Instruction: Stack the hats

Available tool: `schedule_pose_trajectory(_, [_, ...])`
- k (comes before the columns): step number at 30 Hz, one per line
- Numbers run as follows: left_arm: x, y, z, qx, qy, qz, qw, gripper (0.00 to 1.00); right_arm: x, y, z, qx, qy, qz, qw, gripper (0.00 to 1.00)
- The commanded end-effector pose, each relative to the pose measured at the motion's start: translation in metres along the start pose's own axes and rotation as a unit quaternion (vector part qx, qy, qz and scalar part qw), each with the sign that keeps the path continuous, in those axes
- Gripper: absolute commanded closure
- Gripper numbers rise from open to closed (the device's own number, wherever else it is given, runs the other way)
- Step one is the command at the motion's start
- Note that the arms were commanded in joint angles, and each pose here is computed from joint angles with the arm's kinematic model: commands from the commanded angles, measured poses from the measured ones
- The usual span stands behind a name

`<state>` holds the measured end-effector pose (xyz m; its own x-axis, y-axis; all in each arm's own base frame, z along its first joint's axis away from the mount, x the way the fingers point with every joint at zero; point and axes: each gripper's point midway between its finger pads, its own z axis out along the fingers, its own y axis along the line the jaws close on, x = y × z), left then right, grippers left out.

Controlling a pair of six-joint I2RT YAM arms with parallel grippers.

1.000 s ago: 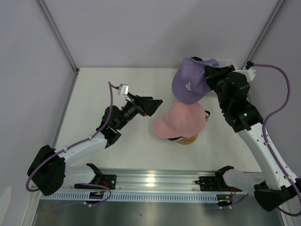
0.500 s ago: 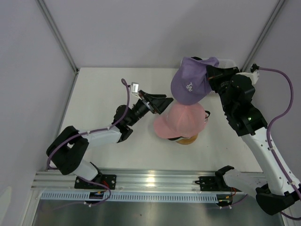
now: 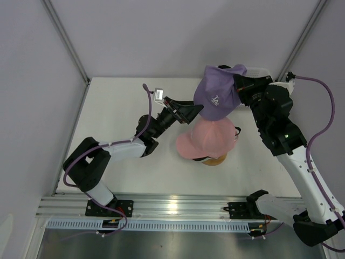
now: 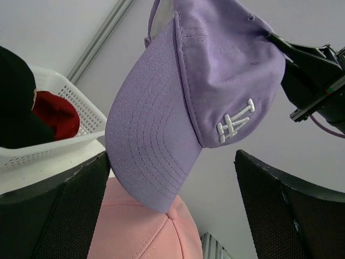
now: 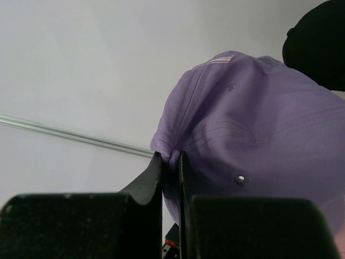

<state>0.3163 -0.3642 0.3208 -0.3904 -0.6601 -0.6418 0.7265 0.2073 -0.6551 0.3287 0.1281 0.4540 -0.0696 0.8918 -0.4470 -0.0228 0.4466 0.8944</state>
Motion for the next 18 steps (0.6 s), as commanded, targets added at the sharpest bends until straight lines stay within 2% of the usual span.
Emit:
schedule_pose_trajectory(1, [-0.026, -0.028, 0.013, 0.051, -0.049, 0.001, 0.998, 0.02, -0.015, 0.038, -0.01, -0.054, -0.009, 0.031, 0.998, 1.0])
schedule_pose_trajectory(2, [-0.026, -0.028, 0.014, 0.055, -0.048, -0.001, 0.997, 0.03, -0.015, 0.036, -0.009, -0.051, -0.011, 0.028, 0.998, 1.0])
schedule_pose_trajectory(5, [-0.025, -0.034, 0.022, 0.07, -0.04, -0.017, 0.997, 0.15, -0.012, 0.033, -0.006, -0.045, -0.009, 0.025, 0.999, 1.0])
schedule_pose_trajectory(6, [-0.02, -0.032, 0.024, 0.069, -0.033, -0.026, 0.997, 0.24, -0.012, 0.034, -0.006, -0.046, -0.009, 0.024, 0.999, 1.0])
schedule_pose_trajectory(8, [-0.021, -0.035, 0.029, 0.077, -0.03, -0.03, 0.996, 0.33, -0.014, 0.035, -0.007, -0.048, -0.011, 0.019, 0.999, 1.0])
schedule_pose_trajectory(9, [-0.021, -0.036, 0.029, 0.078, -0.029, -0.039, 0.996, 0.46, -0.016, 0.035, -0.007, -0.046, -0.014, 0.009, 0.999, 1.0])
schedule_pose_trajectory(11, [-0.022, -0.035, 0.028, 0.079, -0.028, -0.053, 0.995, 0.61, -0.025, 0.032, -0.011, -0.036, -0.028, -0.004, 0.999, 1.0])
schedule_pose_trajectory(12, [-0.024, -0.037, 0.026, 0.085, -0.025, -0.075, 0.993, 0.8, -0.029, 0.029, -0.013, -0.032, -0.033, -0.015, 0.999, 1.0])
schedule_pose_trajectory(14, [-0.031, -0.042, 0.02, 0.106, -0.018, -0.092, 0.99, 0.99, -0.035, 0.022, -0.018, -0.024, -0.042, -0.029, 0.998, 1.0])
schedule_pose_trajectory(18, [-0.041, -0.041, 0.0, 0.086, 0.02, -0.142, 0.986, 0.99, -0.036, 0.004, -0.023, -0.004, -0.039, -0.092, 0.995, 1.0])
